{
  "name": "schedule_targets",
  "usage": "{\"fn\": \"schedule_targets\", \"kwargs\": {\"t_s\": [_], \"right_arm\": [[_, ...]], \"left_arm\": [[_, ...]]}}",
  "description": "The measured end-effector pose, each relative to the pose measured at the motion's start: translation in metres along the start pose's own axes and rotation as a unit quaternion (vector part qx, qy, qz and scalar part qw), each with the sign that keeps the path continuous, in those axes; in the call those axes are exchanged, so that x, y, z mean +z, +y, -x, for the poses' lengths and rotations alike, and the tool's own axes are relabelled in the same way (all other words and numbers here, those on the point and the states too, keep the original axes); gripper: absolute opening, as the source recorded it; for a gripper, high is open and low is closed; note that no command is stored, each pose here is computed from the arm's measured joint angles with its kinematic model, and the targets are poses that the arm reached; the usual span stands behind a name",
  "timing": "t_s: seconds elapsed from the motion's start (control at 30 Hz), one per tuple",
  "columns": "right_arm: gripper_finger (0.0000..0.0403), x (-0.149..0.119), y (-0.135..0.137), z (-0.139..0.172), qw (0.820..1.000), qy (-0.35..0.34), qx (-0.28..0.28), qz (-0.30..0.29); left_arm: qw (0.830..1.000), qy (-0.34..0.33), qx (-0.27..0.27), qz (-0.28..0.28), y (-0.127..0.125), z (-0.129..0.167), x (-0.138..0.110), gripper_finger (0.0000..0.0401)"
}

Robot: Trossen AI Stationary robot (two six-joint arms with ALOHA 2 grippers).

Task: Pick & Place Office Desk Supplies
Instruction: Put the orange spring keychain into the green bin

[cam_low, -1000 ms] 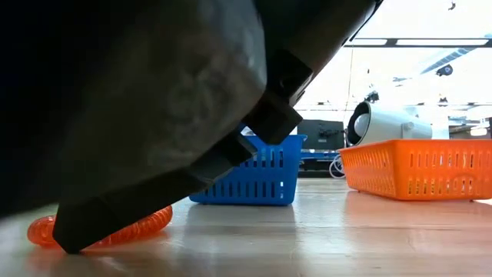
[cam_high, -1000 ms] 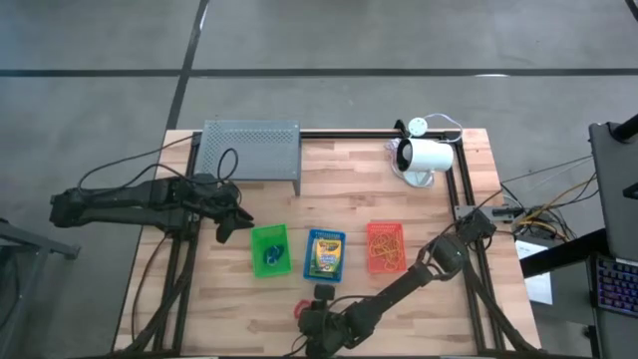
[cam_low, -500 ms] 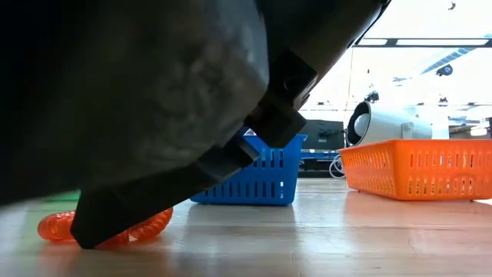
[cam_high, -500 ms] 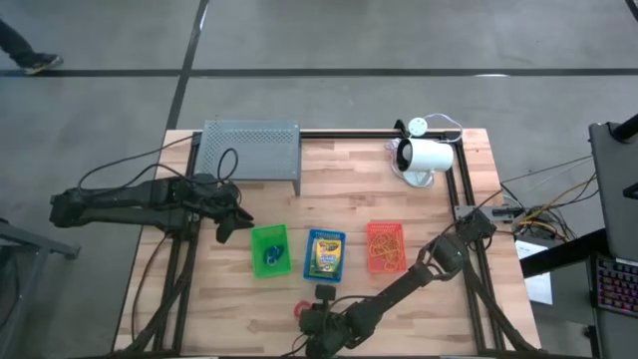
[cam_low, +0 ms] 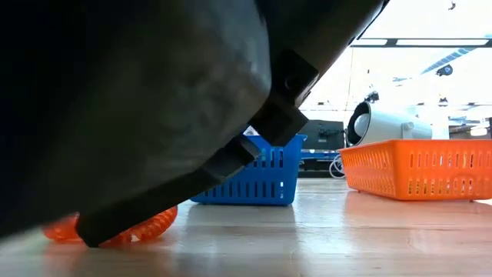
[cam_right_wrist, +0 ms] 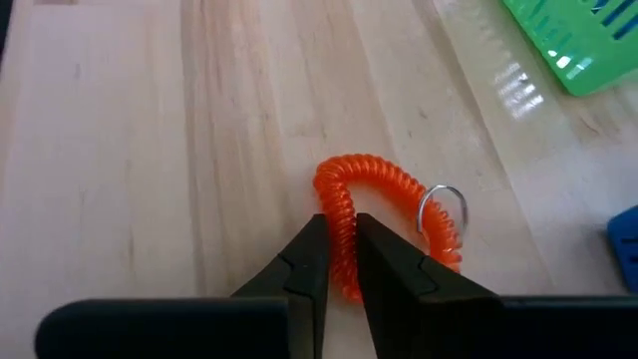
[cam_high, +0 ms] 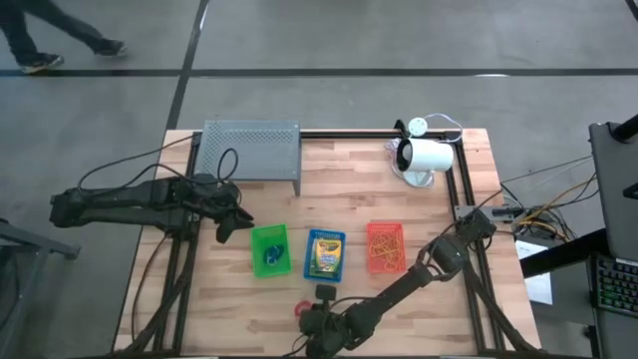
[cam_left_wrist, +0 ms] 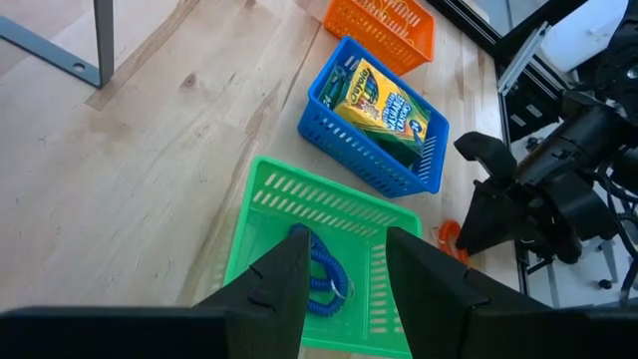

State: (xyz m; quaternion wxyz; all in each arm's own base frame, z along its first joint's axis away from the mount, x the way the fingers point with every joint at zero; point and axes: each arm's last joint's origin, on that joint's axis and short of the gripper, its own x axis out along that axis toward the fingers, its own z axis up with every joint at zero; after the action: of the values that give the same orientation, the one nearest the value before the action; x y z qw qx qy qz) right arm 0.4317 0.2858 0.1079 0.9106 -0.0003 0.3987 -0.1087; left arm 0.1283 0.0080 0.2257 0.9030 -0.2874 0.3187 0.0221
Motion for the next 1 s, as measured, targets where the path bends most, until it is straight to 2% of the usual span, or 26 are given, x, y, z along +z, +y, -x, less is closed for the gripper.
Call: {"fn": "schedule_targets", "kwargs": {"t_s": [0.53, 0.8, 1.0], "right_arm": [[0.0043, 0.01, 0.006, 0.012, 0.999, -0.037, -0.028, 0.02], [0.0043, 0.026, 0.015, 0.029, 0.992, -0.089, -0.063, 0.06], [0.0043, 0.044, 0.016, 0.042, 0.986, -0.128, -0.094, 0.046]], "left_arm": [[1.0, 0.0, 0.0, 0.0, 0.0, 0.0, 0.0, 0.0138], [1.0, 0.0, 0.0, 0.0, 0.0, 0.0, 0.0, 0.0138], [1.0, 0.0, 0.0, 0.0, 0.0, 0.0, 0.0, 0.0138]]}}
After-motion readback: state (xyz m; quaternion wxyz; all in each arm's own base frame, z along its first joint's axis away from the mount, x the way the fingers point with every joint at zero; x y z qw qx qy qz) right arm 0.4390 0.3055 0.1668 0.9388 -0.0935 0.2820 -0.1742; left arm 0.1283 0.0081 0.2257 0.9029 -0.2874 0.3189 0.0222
